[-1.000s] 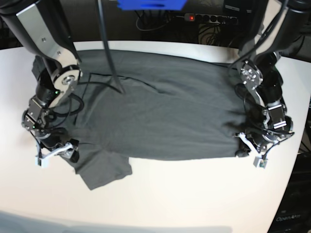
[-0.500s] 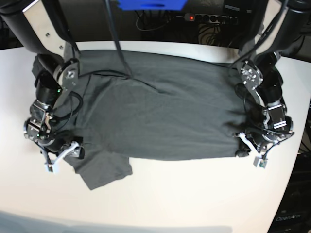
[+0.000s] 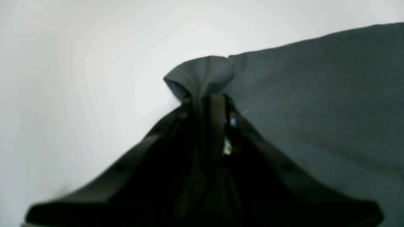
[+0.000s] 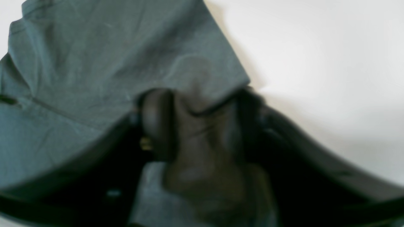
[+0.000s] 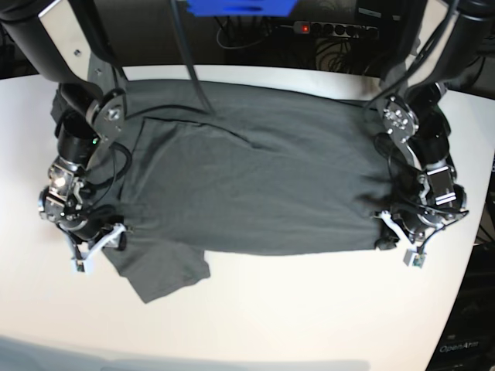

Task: Fold the T-shirt properly
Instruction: 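Close the right gripper on the shirt's side edge near the hem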

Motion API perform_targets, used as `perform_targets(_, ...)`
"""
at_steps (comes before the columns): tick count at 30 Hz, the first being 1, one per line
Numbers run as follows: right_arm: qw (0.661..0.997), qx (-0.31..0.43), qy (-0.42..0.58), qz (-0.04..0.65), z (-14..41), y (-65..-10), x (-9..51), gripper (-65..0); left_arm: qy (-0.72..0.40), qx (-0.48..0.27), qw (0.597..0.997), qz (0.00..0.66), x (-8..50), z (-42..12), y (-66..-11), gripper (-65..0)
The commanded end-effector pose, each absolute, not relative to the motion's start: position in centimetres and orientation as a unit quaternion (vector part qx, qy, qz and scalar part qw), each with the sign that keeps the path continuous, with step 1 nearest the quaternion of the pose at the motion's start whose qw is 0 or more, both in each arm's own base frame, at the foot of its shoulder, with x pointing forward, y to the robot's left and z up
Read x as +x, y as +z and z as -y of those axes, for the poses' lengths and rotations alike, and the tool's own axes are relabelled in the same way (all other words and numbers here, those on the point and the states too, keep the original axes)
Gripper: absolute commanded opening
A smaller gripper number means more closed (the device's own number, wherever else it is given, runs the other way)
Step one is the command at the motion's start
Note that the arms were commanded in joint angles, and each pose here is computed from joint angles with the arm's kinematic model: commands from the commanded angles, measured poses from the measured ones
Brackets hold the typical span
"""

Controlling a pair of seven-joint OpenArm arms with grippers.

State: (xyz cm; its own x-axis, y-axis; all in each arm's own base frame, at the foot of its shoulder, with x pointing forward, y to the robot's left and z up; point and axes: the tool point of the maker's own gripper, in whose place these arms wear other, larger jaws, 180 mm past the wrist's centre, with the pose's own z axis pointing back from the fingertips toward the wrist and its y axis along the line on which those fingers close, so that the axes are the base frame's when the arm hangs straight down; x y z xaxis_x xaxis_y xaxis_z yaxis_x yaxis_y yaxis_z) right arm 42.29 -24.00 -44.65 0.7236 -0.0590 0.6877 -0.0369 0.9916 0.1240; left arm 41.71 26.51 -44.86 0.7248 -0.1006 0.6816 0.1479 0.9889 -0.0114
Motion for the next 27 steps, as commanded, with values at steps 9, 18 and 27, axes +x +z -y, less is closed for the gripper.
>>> perform_targets(9, 0.951, 0.067, 0.018, 0.301, 22.9, -47.1, 39.8, -64.7, -0.095, 0.013, 0.966, 0.239, 36.9, -28.4, -48.5, -62.1)
perform_targets(18, 0.950, 0.066, 0.016, 0.305, 23.1, -46.9, 39.9, -64.7, -0.092, 0.059, 0.958, 0.266, 37.0, -30.2, -46.7, -61.6)
perform_targets(27, 0.949, 0.067, 0.018, 0.307, 22.9, -46.8, 40.1, -64.7, -0.092, 0.076, 0.952, 0.282, 37.3, -30.2, -45.6, -61.6)
